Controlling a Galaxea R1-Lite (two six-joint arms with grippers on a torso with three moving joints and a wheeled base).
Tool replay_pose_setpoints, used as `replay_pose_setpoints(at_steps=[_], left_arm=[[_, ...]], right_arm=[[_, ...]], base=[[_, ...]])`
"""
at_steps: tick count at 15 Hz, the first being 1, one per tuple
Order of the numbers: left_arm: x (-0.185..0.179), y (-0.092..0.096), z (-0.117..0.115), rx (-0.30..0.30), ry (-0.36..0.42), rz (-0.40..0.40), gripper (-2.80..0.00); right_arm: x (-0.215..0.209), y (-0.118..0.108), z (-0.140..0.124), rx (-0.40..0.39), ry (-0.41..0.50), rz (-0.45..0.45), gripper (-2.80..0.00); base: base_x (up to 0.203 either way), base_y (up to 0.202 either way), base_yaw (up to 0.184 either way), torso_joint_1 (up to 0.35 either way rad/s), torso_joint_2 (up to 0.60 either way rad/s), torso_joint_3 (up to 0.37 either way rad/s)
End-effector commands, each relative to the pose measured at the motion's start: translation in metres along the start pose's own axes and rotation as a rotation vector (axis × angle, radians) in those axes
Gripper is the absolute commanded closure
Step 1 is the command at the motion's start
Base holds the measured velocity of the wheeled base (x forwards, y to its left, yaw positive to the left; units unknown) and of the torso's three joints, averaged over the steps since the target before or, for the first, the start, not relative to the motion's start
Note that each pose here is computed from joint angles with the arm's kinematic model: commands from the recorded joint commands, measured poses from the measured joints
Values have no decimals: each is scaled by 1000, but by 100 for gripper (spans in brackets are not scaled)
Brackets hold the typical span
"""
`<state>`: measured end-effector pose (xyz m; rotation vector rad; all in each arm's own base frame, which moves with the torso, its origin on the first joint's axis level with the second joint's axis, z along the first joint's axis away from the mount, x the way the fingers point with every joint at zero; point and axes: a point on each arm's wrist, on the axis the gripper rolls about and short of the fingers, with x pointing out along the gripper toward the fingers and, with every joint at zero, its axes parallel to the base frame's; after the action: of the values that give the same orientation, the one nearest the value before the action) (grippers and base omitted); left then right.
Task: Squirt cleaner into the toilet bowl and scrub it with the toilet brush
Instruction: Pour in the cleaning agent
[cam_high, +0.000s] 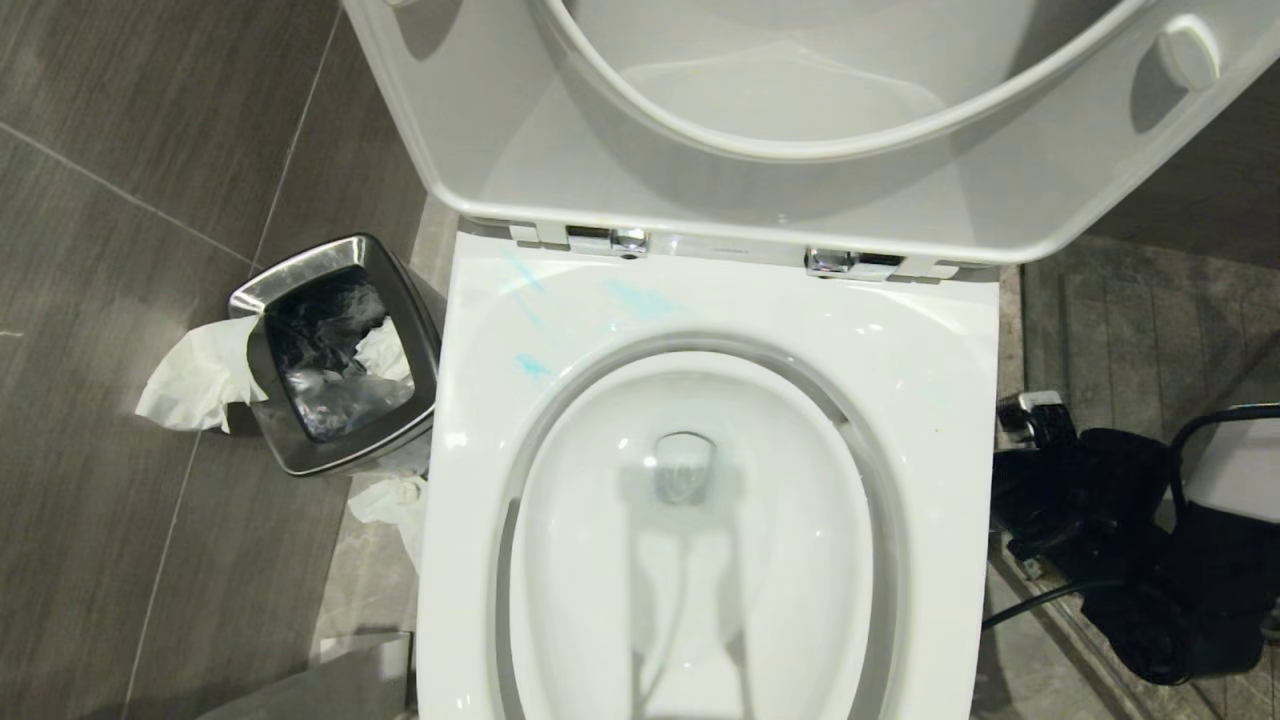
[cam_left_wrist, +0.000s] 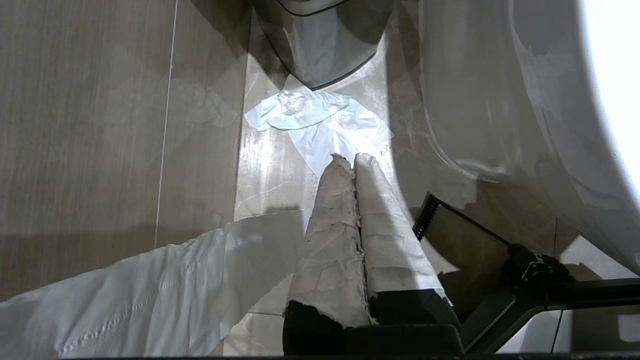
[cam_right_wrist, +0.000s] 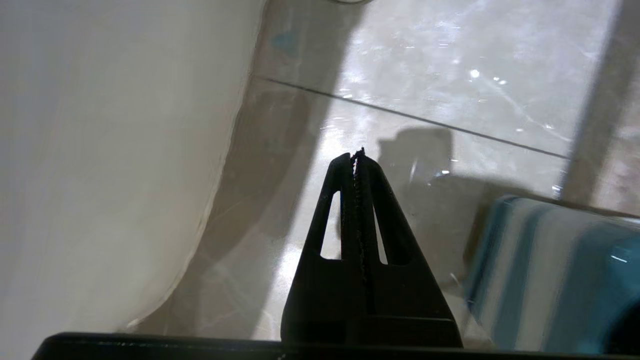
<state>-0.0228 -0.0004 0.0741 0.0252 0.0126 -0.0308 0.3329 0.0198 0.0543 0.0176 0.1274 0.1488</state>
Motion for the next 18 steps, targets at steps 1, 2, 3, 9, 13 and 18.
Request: replay_pose_setpoints(at_steps=[1, 2, 3, 9, 13, 18], left_arm=[[0, 0, 0, 0, 3, 0, 0], [0, 0, 0, -1, 2, 0, 0], [0, 0, 0, 0, 4, 0, 0], [0, 0, 0, -1, 3, 0, 0], [0, 0, 0, 0, 4, 0, 0], [0, 0, 0, -1, 4, 0, 0]], right_arm=[[5, 4, 0, -14, -16, 14, 0], [7, 4, 0, -16, -17, 12, 0], [8, 4, -1, -16, -17, 11, 0], [32, 2, -3, -83, -60, -11, 0], [38, 2, -4, -84, -68, -12, -280], [55, 0, 1, -88, -121, -12, -280]], base=[[0, 0, 0, 0, 0, 0], [0, 0, 0, 0, 0, 0], [0, 0, 0, 0, 0, 0], [0, 0, 0, 0, 0, 0], [0, 0, 0, 0, 0, 0], [0, 0, 0, 0, 0, 0]])
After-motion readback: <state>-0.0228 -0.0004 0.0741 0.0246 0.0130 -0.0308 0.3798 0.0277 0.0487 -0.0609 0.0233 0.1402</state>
